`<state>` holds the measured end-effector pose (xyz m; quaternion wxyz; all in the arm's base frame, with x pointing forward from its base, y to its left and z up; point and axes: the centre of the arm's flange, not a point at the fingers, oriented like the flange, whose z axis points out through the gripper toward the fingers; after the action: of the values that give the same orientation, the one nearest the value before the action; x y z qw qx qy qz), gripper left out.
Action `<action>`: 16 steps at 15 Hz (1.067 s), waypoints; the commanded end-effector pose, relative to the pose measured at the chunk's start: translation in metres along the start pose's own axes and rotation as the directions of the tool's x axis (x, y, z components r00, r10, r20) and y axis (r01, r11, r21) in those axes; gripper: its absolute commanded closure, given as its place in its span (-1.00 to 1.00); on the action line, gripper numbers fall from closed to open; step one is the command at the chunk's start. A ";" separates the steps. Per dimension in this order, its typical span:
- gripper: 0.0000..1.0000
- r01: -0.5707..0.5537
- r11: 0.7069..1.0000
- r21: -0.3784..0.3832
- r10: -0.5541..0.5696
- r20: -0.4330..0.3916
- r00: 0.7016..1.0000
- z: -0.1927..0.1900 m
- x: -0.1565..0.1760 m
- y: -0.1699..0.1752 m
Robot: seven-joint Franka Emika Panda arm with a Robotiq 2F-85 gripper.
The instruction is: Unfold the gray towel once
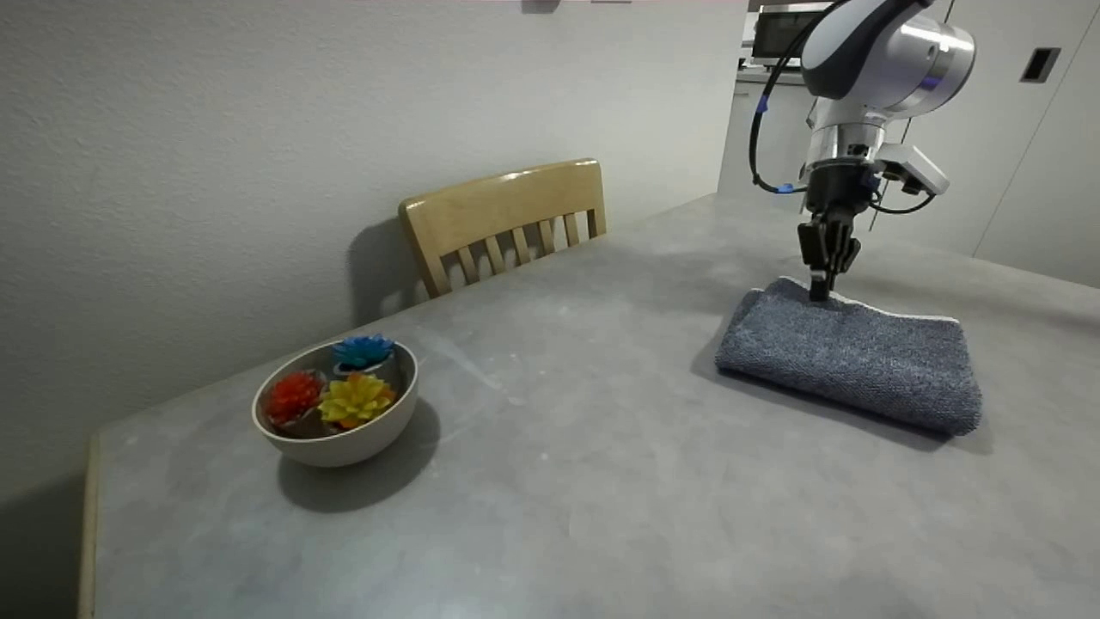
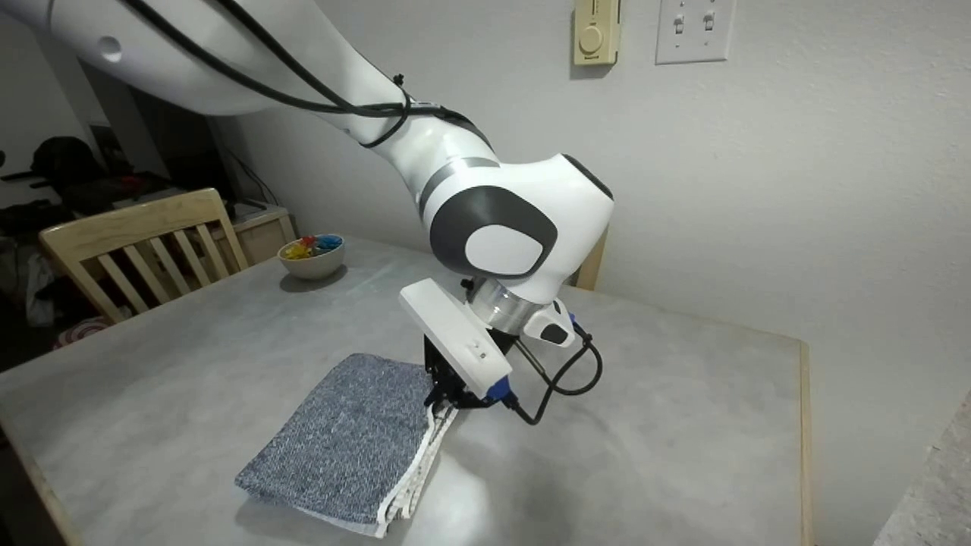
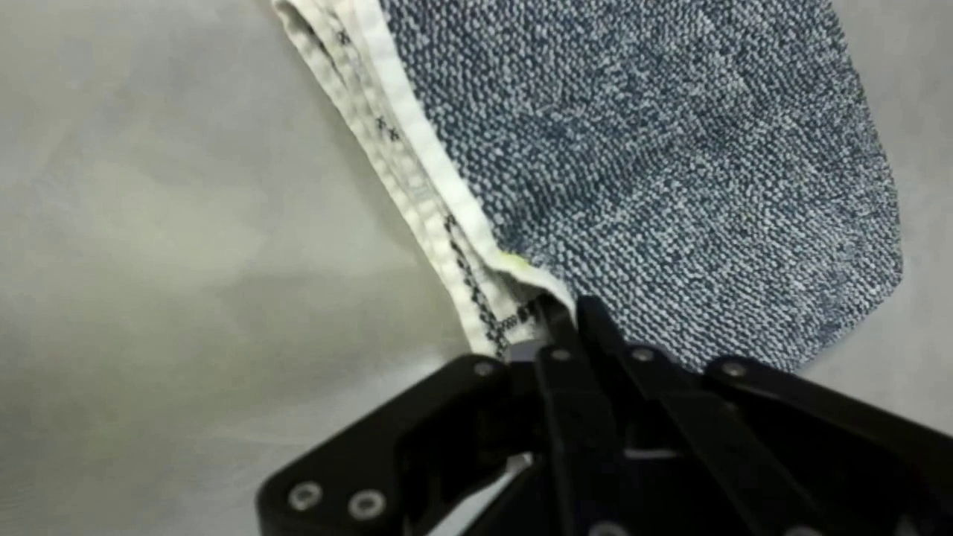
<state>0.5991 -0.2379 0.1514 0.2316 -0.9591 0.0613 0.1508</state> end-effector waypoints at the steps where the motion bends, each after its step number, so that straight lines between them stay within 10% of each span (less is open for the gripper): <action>1: 0.21 -0.019 1.000 0.024 0.018 0.013 1.000 0.005 -0.007 0.002; 9: -0.96 -0.027 0.999 0.035 0.026 0.037 0.999 0.013 -0.006 0.009; 16: 0.41 -0.037 0.998 0.053 0.034 0.064 0.997 0.022 -0.010 0.011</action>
<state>0.5868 -0.2371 0.1333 0.2452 -0.9508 0.0662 0.1772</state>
